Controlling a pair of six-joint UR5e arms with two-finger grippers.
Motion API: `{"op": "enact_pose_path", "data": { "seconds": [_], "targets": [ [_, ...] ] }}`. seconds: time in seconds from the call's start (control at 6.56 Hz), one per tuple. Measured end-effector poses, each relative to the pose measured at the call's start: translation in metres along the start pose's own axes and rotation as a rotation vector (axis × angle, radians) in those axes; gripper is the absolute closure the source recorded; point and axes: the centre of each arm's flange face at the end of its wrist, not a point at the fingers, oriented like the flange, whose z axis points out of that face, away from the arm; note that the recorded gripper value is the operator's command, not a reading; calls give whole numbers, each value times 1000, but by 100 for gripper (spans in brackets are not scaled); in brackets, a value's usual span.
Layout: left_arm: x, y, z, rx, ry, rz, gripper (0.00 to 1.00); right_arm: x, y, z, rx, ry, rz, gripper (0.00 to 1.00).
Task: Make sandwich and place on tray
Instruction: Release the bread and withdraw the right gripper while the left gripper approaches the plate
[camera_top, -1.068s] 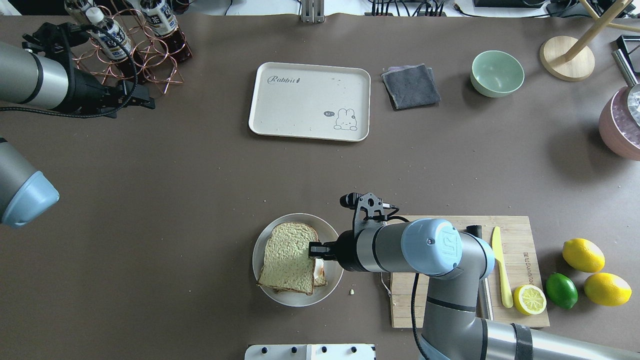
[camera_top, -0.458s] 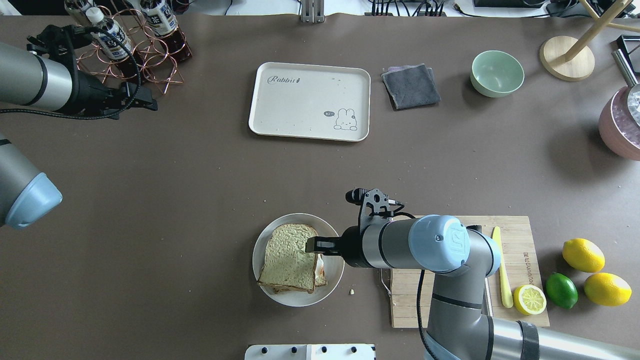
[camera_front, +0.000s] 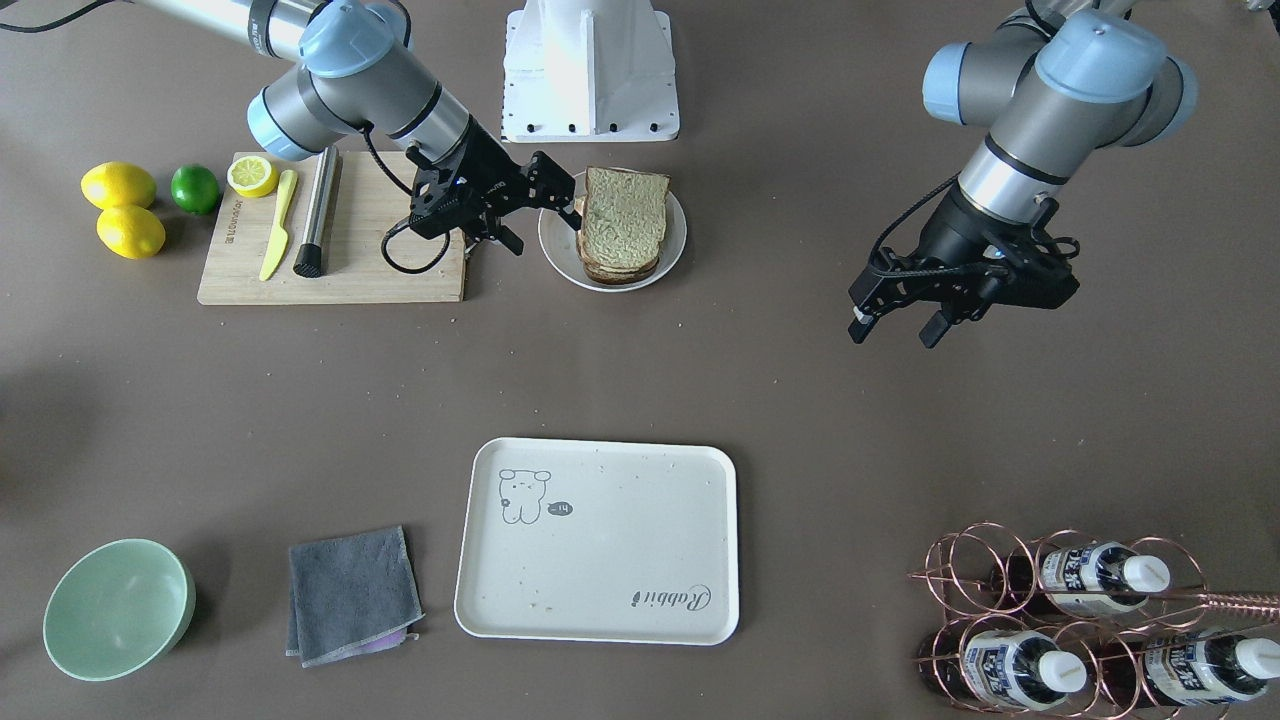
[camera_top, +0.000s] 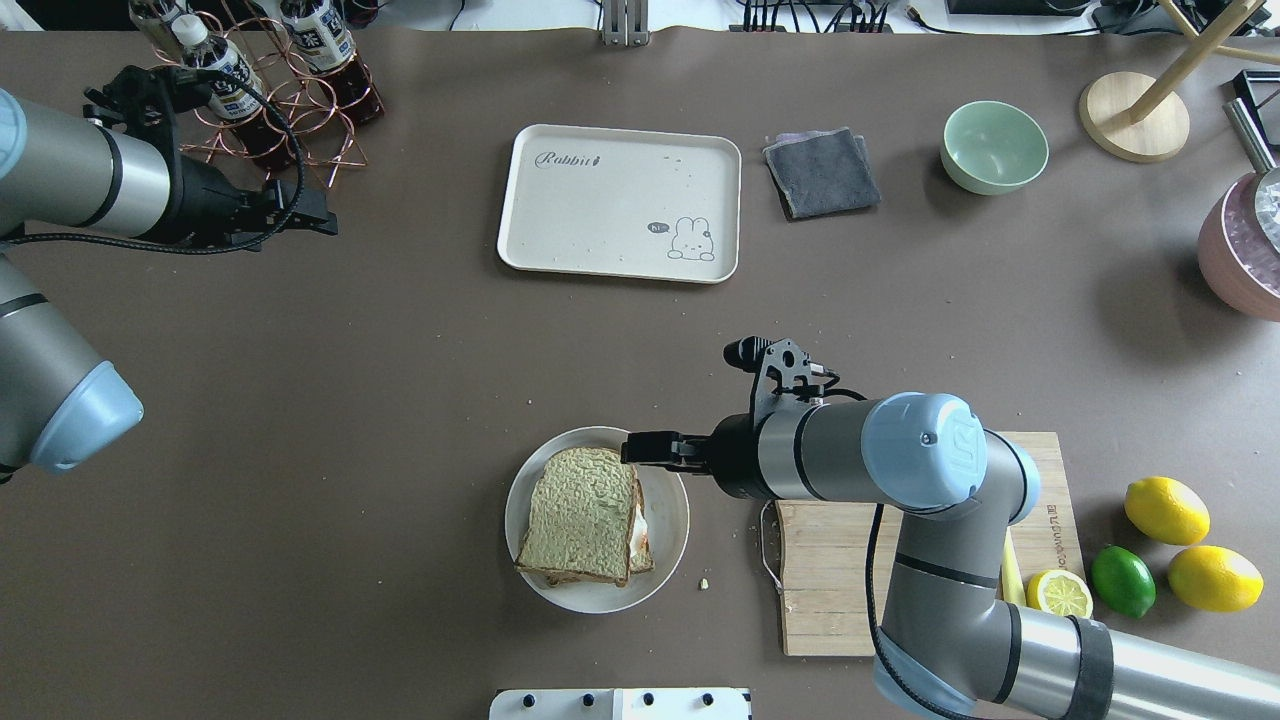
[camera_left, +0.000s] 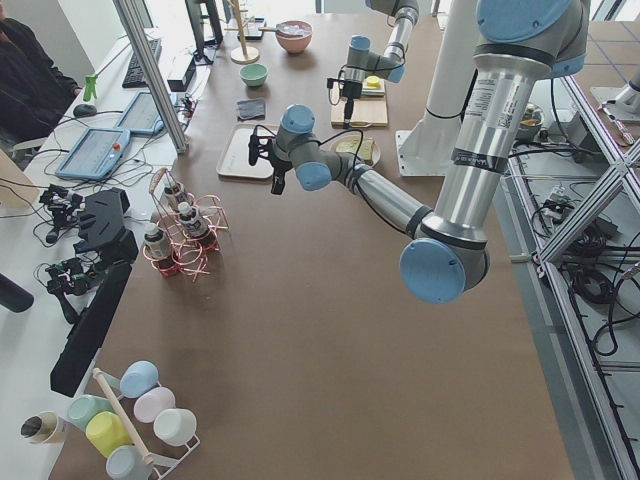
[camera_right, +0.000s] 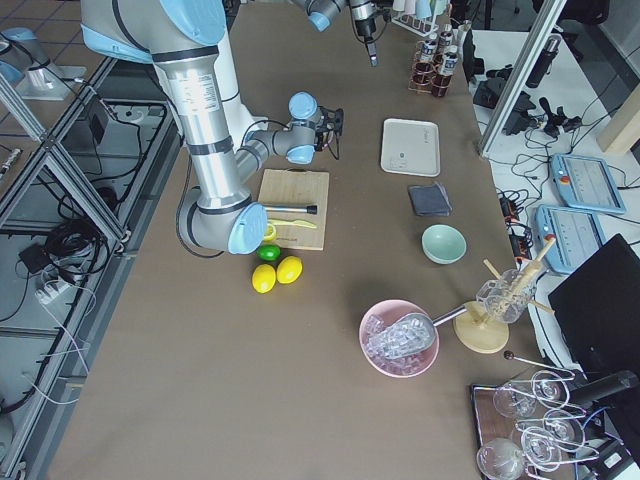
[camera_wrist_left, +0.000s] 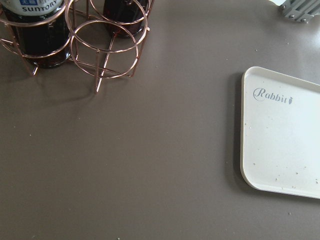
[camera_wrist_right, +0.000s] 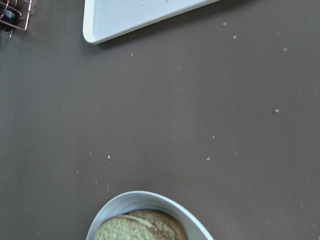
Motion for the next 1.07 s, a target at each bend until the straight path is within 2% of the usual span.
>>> {"op": "enact_pose_path", "data": {
  "seconds": [0.31,0.46,0.61,0.76,1.07],
  "targets": [
    [44,61,26,6,22,-38,5,27,-51,-24,53,46,37,0],
    [65,102,40,7,31,-38,19,38,-74,-38,63,68,59,0],
    [80,138,51,8,35,-33,27,48,-90,-50,67,86,77,0],
    [87,164,59,5,34,-38,36,55,-97,-55,76,96,86,0],
    [94,204,71,7,27,-29,39,59,-106,-61,92,100,93,0]
  ]
}}
